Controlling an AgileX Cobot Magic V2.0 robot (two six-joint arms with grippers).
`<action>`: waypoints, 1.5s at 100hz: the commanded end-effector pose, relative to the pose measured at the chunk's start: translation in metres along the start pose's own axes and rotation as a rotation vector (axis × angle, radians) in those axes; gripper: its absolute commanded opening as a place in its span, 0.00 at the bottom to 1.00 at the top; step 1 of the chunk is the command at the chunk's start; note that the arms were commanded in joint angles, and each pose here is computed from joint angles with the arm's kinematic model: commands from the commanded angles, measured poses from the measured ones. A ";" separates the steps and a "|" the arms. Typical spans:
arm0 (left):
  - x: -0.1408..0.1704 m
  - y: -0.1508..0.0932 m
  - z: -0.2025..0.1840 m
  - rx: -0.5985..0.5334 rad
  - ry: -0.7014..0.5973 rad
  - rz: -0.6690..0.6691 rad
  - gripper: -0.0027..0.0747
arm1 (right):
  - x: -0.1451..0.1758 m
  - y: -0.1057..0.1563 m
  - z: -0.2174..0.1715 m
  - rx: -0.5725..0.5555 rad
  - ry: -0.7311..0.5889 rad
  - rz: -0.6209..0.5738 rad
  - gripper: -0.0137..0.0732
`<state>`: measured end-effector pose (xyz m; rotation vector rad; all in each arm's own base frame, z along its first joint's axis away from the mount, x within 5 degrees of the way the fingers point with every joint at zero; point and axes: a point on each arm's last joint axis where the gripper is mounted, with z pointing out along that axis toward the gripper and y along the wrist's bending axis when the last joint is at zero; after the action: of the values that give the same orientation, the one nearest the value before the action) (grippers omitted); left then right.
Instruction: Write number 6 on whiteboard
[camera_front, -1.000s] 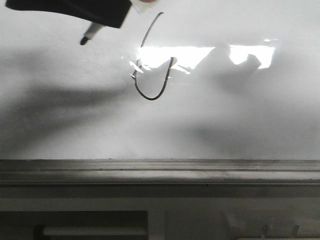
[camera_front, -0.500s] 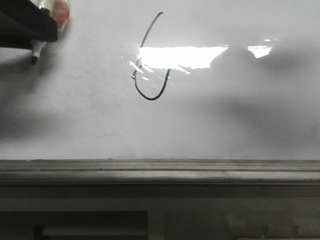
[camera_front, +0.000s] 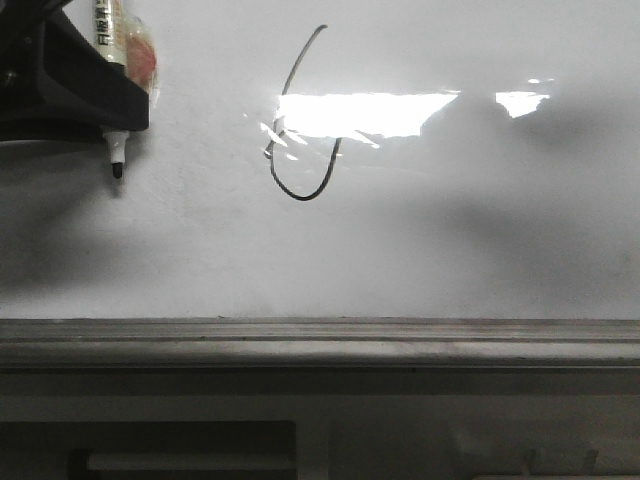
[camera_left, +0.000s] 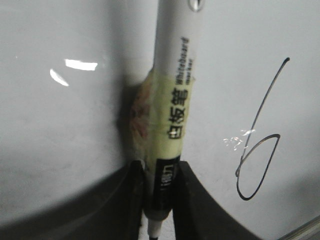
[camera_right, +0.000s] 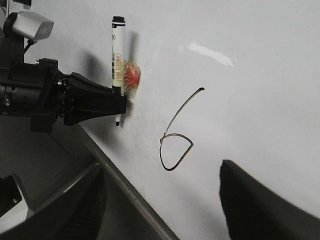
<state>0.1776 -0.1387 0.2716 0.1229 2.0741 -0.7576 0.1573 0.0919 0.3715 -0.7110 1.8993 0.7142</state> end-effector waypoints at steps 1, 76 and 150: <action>-0.008 -0.002 0.000 -0.005 -0.027 0.004 0.01 | -0.011 0.002 -0.006 0.011 -0.069 0.014 0.66; -0.031 -0.006 -0.043 -0.014 -0.230 0.134 0.72 | -0.008 0.001 -0.005 0.017 -0.058 0.011 0.66; 0.017 0.012 -0.149 0.147 -0.536 0.498 0.01 | 0.092 0.023 -0.071 0.384 -0.428 -0.136 0.08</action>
<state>0.0737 -0.0584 0.3135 0.4802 1.4518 -0.5608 0.0744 0.0493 0.3176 -0.5014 1.6182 0.4191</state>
